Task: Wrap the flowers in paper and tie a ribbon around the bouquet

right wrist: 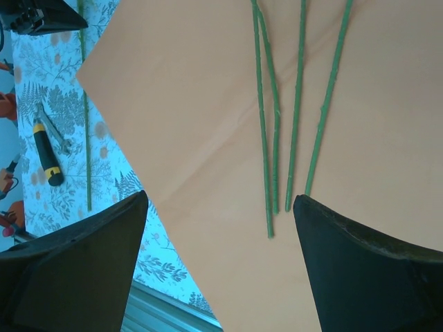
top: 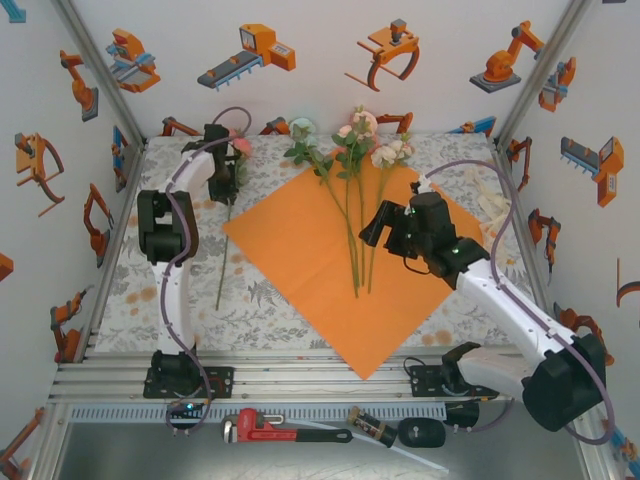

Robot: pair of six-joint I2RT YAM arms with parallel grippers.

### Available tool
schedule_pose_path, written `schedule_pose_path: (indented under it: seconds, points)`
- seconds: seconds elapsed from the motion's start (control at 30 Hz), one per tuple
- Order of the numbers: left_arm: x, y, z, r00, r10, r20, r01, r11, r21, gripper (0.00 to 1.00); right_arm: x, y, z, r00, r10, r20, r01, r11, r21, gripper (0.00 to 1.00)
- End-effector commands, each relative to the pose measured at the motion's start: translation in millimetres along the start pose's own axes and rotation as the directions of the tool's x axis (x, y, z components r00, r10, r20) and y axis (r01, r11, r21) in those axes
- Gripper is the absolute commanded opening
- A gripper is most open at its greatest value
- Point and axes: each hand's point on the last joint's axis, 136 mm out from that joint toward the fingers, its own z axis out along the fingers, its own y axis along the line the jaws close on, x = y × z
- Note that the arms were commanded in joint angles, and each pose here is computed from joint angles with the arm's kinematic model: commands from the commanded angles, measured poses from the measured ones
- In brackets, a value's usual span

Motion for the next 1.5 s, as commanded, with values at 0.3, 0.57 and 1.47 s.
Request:
schedule_pose_path:
  seconds: [0.3, 0.57, 1.47]
  points:
    - [-55.5, 54.3, -121.7, 0.949, 0.034, 0.314, 0.050, 0.966, -0.253, 0.00, -10.6, 16.5, -13.8, 0.998, -0.028, 0.053, 0.032, 0.997, -0.074, 0.78]
    - [-72.8, -67.9, -247.1, 0.830, -0.064, 0.554, -0.050, 0.981, 0.188, 0.00, -23.4, 58.0, -29.4, 0.988, -0.062, 0.143, 0.103, 0.950, -0.296, 0.78]
    - [-31.2, -409.6, -150.2, 0.892, -0.215, 0.398, -0.087, 0.781, 0.618, 0.00, -0.4, -17.1, -53.5, 0.974, -0.127, 0.189, 0.128, 0.992, 0.006, 0.78]
